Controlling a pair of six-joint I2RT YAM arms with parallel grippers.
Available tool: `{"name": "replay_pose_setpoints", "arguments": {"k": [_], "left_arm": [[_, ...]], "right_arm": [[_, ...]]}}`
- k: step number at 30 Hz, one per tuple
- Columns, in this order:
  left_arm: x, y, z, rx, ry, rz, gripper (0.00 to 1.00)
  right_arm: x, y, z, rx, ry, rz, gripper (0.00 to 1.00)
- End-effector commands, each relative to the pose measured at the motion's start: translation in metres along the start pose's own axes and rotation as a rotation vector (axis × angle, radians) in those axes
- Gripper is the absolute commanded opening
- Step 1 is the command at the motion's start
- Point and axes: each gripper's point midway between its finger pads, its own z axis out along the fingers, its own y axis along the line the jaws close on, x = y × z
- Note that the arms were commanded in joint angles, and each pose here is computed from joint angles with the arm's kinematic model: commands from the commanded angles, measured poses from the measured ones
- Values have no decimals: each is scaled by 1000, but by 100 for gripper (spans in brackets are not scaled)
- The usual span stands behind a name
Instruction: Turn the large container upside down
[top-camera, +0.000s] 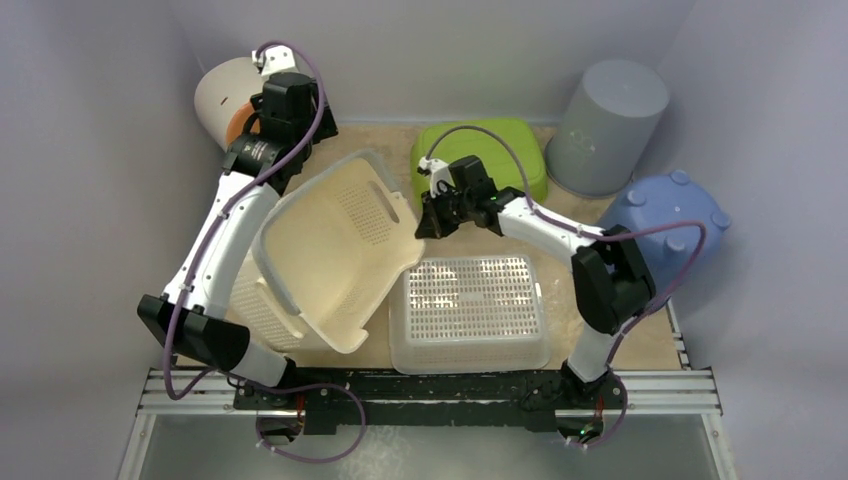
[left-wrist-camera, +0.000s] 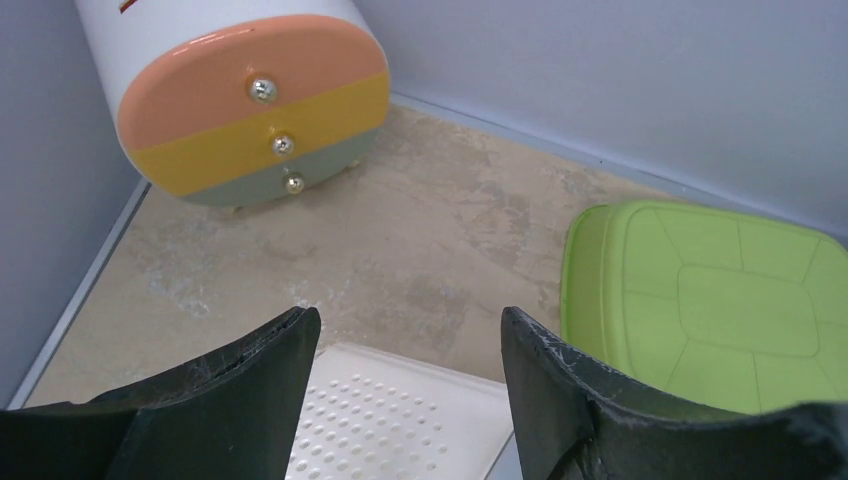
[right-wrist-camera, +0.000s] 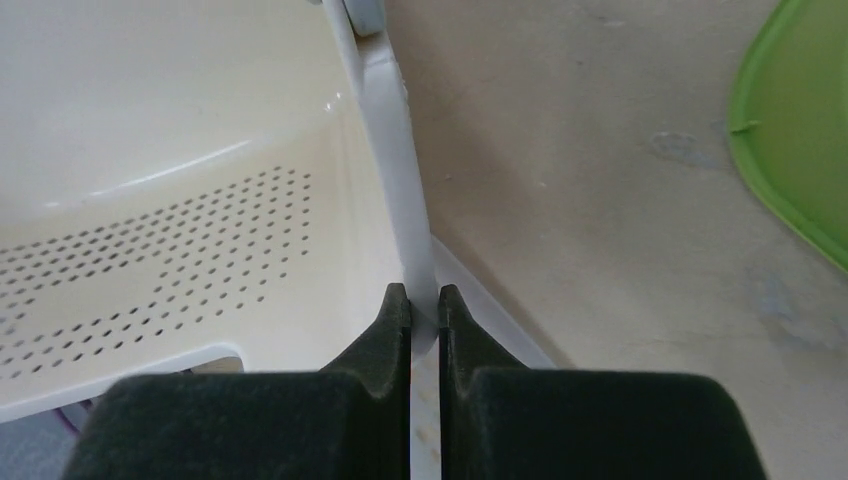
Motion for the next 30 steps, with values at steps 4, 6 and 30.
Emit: {"name": "replay_pose_setpoints", "arguments": {"k": [4, 6, 30], "left_arm": [[-26, -1, -4, 6, -56, -12, 67], [-25, 2, -6, -5, -51, -4, 67], [-8, 28, -10, -83, -20, 42, 67]], "right_arm": [[56, -32, 47, 40, 231, -6, 0], [43, -35, 58, 37, 219, -13, 0], [-139, -54, 104, 98, -191, 59, 42]]}}
